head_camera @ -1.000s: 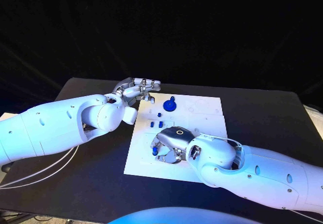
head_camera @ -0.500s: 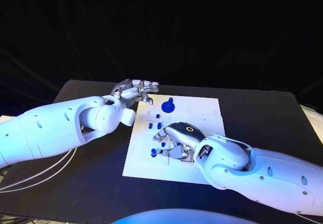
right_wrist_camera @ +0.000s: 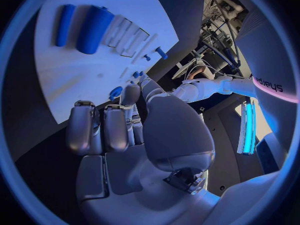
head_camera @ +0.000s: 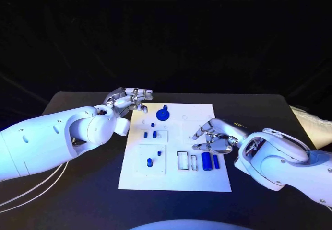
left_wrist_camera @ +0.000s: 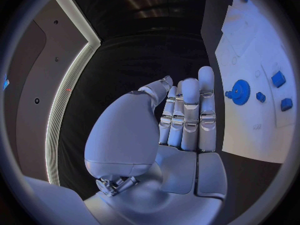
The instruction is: Assemble the parts on the task board
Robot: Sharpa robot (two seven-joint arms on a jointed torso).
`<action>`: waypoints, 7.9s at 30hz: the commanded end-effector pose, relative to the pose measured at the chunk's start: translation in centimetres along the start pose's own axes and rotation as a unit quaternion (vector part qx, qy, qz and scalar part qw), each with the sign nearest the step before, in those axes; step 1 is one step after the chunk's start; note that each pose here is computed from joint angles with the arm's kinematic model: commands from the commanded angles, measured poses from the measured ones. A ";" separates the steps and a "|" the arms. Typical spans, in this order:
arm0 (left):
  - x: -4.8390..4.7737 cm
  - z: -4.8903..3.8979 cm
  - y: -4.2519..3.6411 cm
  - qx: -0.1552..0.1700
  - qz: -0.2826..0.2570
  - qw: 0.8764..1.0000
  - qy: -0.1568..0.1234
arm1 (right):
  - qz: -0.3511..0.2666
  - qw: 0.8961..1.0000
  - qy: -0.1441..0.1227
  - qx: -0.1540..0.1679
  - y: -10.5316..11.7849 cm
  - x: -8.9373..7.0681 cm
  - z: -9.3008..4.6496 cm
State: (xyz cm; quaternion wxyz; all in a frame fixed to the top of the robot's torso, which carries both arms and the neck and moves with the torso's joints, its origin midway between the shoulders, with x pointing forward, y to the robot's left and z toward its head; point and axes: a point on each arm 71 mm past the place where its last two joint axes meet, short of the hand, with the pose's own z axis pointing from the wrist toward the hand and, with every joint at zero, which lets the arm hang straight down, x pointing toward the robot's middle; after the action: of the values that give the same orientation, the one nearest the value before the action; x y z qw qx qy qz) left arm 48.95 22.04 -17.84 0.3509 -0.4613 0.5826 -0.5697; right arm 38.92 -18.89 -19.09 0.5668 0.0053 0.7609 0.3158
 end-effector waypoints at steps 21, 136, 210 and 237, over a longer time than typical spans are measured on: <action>0.25 -0.11 0.88 -0.005 -0.012 1.000 0.015 | -0.055 0.985 0.082 0.143 -2.8 1.8 -1.8; 0.93 -0.09 0.99 -0.013 -0.015 0.999 0.027 | -0.012 0.994 0.080 0.078 2.3 6.5 1.9; 0.40 -0.24 0.88 -0.007 -0.009 1.000 0.014 | -0.159 0.973 0.098 0.133 -4.0 4.2 -1.2; 0.41 -0.19 0.92 -0.009 -0.009 1.000 0.016 | -0.235 0.957 0.130 0.113 -3.4 6.5 -0.1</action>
State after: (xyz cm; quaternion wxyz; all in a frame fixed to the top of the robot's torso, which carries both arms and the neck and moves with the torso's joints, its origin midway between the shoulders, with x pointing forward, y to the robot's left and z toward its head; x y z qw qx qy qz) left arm 48.51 21.82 -18.82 0.3325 -0.4646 0.5909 -0.5695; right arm 38.31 -18.75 -24.27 0.5639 -0.1325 0.8072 0.1139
